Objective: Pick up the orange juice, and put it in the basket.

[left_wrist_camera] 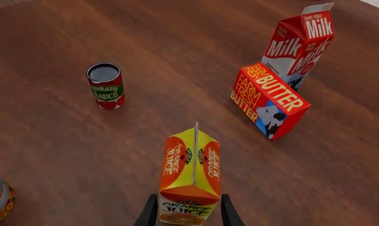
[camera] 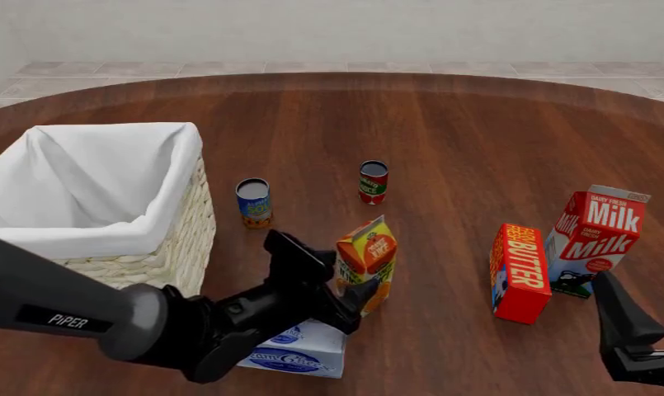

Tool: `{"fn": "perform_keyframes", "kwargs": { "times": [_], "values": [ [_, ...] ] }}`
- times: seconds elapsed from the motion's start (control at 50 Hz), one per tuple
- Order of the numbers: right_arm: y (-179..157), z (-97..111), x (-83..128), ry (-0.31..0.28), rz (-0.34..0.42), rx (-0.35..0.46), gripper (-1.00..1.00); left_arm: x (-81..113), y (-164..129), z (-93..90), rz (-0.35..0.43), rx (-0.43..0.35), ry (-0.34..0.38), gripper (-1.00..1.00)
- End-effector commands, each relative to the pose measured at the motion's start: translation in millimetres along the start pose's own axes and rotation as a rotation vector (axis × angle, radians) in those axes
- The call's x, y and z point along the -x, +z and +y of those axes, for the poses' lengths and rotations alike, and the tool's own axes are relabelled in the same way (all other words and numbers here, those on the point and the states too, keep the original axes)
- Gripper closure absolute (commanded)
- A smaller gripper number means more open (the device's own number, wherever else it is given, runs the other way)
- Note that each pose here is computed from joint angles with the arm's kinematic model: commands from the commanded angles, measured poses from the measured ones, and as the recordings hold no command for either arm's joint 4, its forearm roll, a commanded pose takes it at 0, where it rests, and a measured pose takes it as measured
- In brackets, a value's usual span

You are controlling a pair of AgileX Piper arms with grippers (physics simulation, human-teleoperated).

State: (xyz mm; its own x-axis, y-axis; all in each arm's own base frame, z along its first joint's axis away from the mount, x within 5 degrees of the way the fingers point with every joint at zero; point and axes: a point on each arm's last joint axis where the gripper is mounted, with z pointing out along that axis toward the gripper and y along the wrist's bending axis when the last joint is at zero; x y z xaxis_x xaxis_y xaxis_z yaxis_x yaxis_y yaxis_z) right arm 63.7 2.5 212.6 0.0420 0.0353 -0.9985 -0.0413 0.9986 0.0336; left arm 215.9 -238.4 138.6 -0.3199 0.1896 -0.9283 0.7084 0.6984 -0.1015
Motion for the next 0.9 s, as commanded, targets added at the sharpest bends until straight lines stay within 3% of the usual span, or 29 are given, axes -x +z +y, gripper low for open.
{"fn": "perform_keyframes", "kwargs": {
  "times": [0.02,0.7,0.72,0.9],
  "values": [
    [0.1,0.1,0.0,0.001,0.001,0.002,-1.0,-2.4,3.5,-2.7,0.011,-0.01,-0.003,-1.0],
    [0.7,0.3,-0.2,0.0,0.004,0.004,-1.0,-6.7,11.0,-6.5,0.03,-0.02,0.03,-1.0],
    [0.6,0.2,-0.2,0.0,0.003,0.003,-1.0,-9.2,12.8,-7.2,0.033,-0.022,0.031,1.0],
    [0.7,0.1,-0.2,0.001,0.003,0.002,-1.0,0.3,5.5,-1.6,0.008,-0.007,0.018,1.0]
  ]
}}
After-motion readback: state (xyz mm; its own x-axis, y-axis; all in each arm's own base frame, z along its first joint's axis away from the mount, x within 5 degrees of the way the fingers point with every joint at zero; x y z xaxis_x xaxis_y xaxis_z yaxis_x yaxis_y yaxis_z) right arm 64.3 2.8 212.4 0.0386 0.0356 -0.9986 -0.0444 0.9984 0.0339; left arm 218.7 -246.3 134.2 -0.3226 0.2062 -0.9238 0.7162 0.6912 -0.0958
